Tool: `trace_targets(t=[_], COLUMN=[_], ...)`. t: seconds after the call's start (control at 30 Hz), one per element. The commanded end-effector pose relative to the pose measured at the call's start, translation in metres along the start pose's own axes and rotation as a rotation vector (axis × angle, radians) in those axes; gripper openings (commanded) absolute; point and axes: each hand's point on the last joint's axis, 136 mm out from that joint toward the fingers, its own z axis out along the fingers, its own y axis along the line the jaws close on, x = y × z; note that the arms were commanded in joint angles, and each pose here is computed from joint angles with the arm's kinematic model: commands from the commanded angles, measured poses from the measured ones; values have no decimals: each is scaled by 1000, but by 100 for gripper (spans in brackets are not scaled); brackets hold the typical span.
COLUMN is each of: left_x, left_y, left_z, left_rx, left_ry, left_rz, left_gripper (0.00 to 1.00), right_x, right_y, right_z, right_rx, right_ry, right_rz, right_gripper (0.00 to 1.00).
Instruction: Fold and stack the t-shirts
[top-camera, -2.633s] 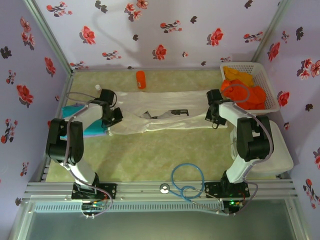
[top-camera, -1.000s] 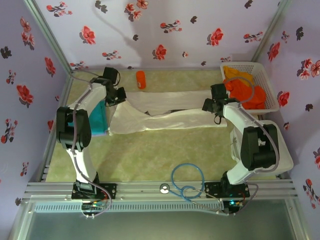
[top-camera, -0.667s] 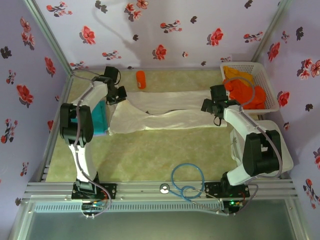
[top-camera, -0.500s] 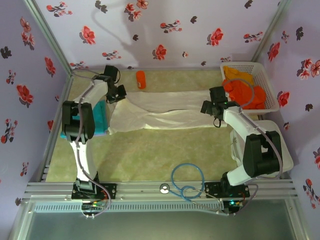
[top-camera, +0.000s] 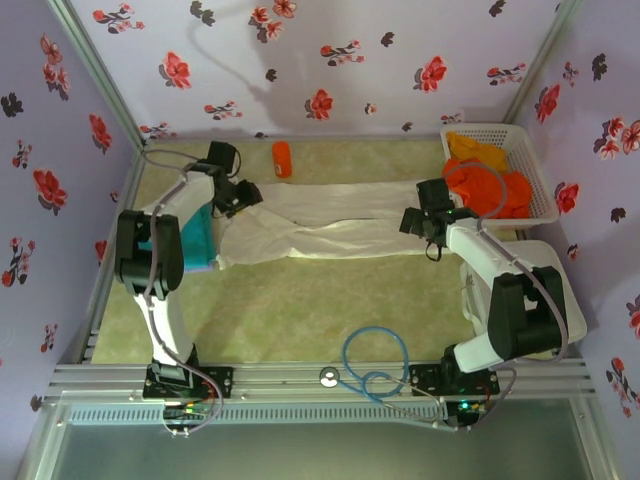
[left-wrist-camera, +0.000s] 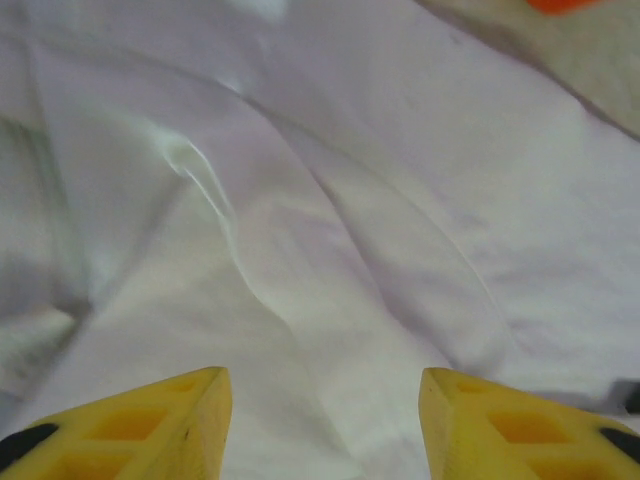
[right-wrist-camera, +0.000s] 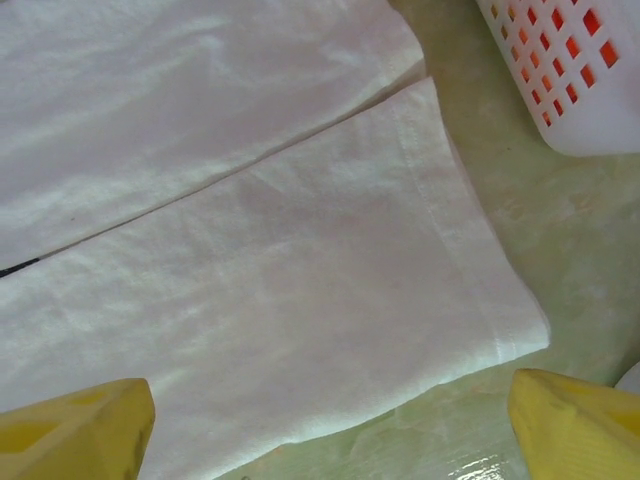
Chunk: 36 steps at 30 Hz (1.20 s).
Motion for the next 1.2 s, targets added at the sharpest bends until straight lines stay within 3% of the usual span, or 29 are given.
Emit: trace_targets(t=[0.0, 0.23, 0.53, 0.63, 0.9, 1.17], left_x=[22, 56, 61, 59, 50, 28], left_y=[-24, -36, -30, -32, -41, -57], left_z=[-3, 21, 42, 46, 37, 36], left_rx=[90, 131, 99, 97, 96, 58], left_ry=[-15, 1, 10, 18, 14, 45], left_rz=[-24, -54, -68, -66, -36, 61], left_gripper=[52, 48, 44, 37, 1, 0], right_x=[6, 7, 11, 12, 12, 13], right_y=[3, 4, -2, -3, -7, -6], right_z=[1, 2, 3, 5, 5, 9], right_rx=[-3, 2, 27, 34, 54, 53], right_ry=[23, 28, 29, 33, 28, 38], right_rz=[3, -2, -9, -9, -17, -20], right_gripper=[91, 91, 90, 90, 90, 90])
